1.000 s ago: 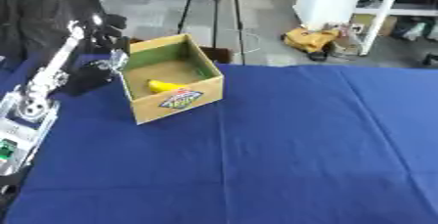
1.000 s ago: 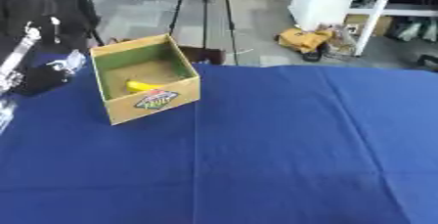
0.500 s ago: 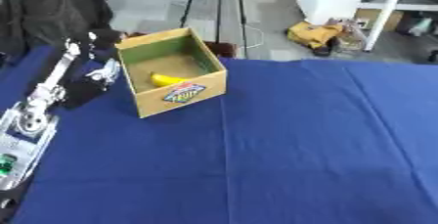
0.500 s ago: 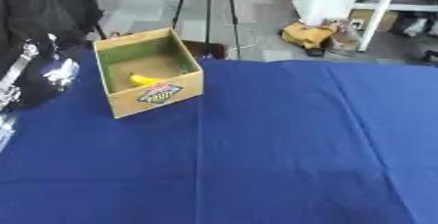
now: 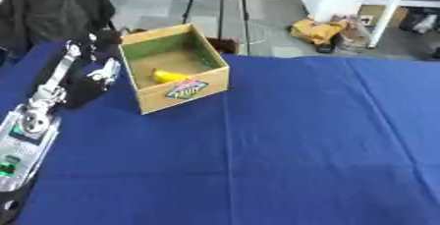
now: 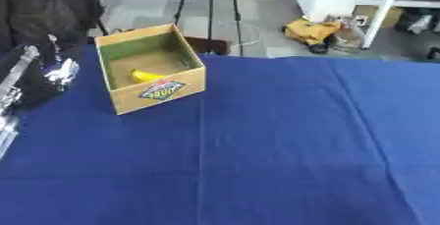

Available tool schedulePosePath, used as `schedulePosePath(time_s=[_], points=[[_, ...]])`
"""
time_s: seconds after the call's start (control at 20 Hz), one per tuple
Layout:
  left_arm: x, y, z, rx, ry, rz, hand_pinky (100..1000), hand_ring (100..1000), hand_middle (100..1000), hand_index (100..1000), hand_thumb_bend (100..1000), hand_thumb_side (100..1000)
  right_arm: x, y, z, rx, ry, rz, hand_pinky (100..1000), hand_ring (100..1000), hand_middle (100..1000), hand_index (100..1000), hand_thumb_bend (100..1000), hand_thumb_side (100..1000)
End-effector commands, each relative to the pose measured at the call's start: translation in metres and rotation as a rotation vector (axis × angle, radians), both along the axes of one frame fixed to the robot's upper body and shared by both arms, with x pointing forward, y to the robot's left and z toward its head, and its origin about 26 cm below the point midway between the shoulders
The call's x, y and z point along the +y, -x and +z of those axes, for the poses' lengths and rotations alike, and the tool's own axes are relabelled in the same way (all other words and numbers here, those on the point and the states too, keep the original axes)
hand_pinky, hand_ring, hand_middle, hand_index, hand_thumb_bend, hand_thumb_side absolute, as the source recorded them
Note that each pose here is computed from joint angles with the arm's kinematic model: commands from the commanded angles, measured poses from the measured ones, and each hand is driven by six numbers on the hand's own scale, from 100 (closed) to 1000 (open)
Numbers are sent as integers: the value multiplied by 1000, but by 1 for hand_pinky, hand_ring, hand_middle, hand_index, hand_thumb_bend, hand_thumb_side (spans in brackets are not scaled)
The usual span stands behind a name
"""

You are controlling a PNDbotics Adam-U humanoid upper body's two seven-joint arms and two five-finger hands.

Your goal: Pick up objects on the table and place them in the box.

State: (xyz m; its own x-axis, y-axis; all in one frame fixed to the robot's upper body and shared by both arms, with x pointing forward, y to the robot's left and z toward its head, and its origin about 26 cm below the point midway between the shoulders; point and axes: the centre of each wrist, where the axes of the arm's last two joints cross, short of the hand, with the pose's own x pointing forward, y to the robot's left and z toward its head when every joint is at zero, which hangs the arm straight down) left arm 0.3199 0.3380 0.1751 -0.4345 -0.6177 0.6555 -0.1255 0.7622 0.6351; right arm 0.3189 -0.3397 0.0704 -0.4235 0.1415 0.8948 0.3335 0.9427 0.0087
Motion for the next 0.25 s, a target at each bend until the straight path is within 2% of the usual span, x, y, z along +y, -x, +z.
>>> schedulePosePath(time_s=[0.05,0.25], points=[[3,2,9,-27,-11,1,650,744,734,843,560,532,-7,0,13,-35,29,-9,672,624,640,735,100,646],[2,2,9,-26,-9,2,650,744,734,842,560,532,-7,1,13,-35,30,-8,672,624,640,734,100,646]])
